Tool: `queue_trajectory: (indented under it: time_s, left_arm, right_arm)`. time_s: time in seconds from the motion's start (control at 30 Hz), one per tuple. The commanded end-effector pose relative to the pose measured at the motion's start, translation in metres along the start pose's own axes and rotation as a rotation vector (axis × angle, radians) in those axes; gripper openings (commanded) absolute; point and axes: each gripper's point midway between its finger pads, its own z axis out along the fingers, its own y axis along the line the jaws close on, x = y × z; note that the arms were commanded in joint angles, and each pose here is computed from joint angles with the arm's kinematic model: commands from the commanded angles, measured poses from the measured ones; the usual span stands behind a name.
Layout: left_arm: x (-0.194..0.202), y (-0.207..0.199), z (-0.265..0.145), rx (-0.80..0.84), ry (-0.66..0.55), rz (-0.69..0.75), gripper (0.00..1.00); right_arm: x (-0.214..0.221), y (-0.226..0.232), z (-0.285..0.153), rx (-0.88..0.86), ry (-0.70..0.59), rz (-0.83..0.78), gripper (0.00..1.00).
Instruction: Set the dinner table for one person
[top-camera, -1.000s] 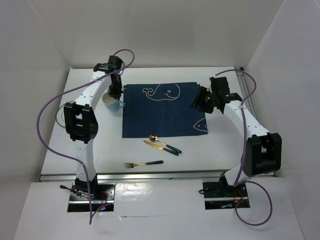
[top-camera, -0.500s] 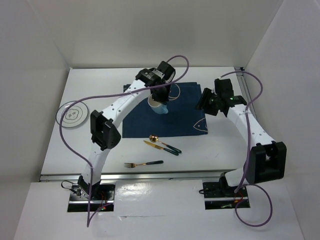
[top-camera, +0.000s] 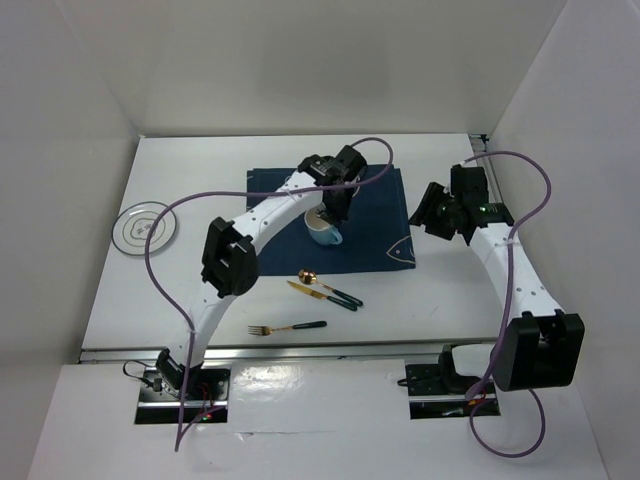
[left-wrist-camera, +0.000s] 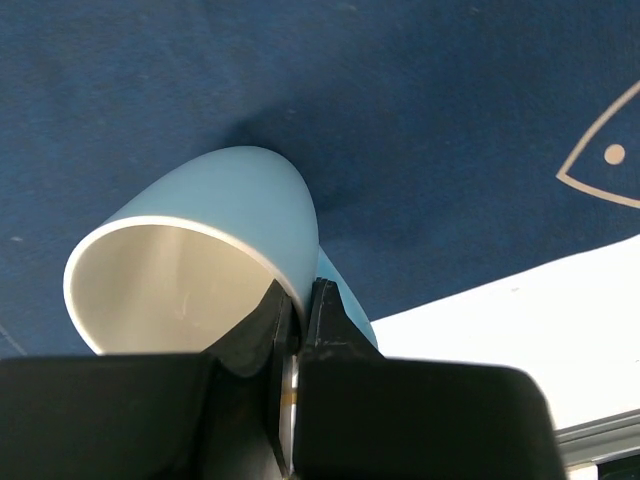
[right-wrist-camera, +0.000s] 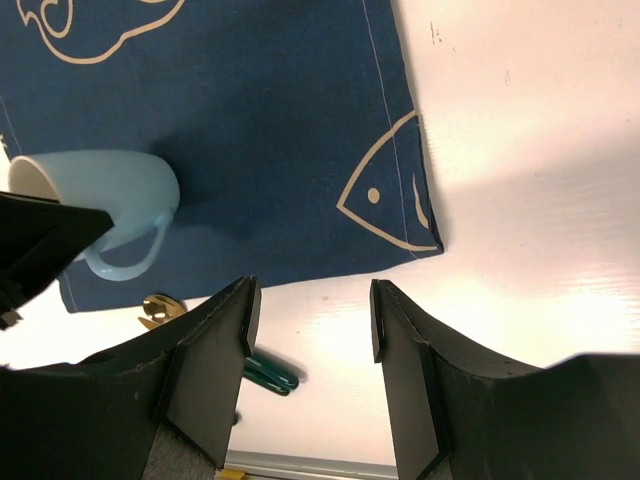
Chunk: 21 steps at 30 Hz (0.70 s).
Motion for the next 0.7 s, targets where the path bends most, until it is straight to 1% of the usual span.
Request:
queue_trajectory:
  time_s: [0.0, 0.03, 0.07, 0.13, 0.17, 0.27, 0.37, 0.4, 0.47, 0.5, 0.53, 0.57, 0.6, 0.63, 0.67]
  left_arm:
    - [-0.011, -0.005, 0.003, -0.005, -0.049, -0.007, 0.00]
    - [-0.007, -0.004, 0.007, -0.012, -0.032, -0.005, 0.03]
    - [-0.010, -0.005, 0.005, -0.009, -0.040, -0.006, 0.09]
    - [-0.010, -0.005, 0.003, -0.009, -0.040, -0.006, 0.25]
    - [-0.013, -0.005, -0.002, -0.005, -0.050, -0.007, 0.35]
    - [-0.021, -0.010, -0.027, 0.019, -0.095, 0.003, 0.50]
    - [-0.029, -0.008, -0.052, 0.021, -0.132, 0.007, 0.56]
    - [-0.038, -0.006, -0.071, 0.024, -0.177, 0.000, 0.59]
    - [-0.045, 0.006, -0.093, -0.003, -0.215, -0.015, 0.62]
    - [-0.050, 0.014, -0.113, -0.004, -0.252, -0.032, 0.63]
    - [-0.054, 0.035, -0.121, -0.023, -0.260, -0.067, 0.63]
    - [-0.057, 0.049, -0.130, -0.033, -0.273, -0.090, 0.63]
    - [-0.058, 0.062, -0.138, -0.035, -0.279, -0.114, 0.65]
    - [-0.051, 0.079, -0.152, -0.049, -0.280, -0.148, 0.65]
    - [-0.052, 0.106, -0.159, -0.078, -0.287, -0.195, 0.65]
  right_arm:
    - [-0.003, 0.002, -0.008, -0.010, -0.015, -0.017, 0.59]
    - [-0.002, 0.003, -0.008, -0.019, -0.010, -0.017, 0.59]
    - [-0.002, 0.003, -0.008, -0.019, -0.010, -0.017, 0.59]
    - [-0.001, 0.005, -0.008, -0.028, -0.005, -0.017, 0.59]
    - [-0.002, 0.008, -0.007, -0.038, 0.000, -0.017, 0.59]
    - [-0.007, 0.015, -0.008, -0.069, -0.003, -0.029, 0.59]
    - [-0.009, 0.022, -0.008, -0.104, 0.004, -0.031, 0.59]
    - [-0.012, 0.027, -0.007, -0.121, 0.001, -0.033, 0.59]
    - [-0.015, 0.034, -0.001, -0.163, 0.002, -0.047, 0.59]
    - [-0.015, 0.042, 0.000, -0.185, 0.005, -0.059, 0.61]
    - [-0.012, 0.054, 0.001, -0.212, 0.019, -0.081, 0.62]
    - [-0.011, 0.061, 0.010, -0.218, 0.037, -0.094, 0.65]
    - [-0.015, 0.074, 0.010, -0.238, 0.034, -0.112, 0.67]
    - [-0.008, 0.090, 0.014, -0.249, 0.048, -0.150, 0.71]
    - [-0.002, 0.097, 0.027, -0.239, 0.078, -0.166, 0.73]
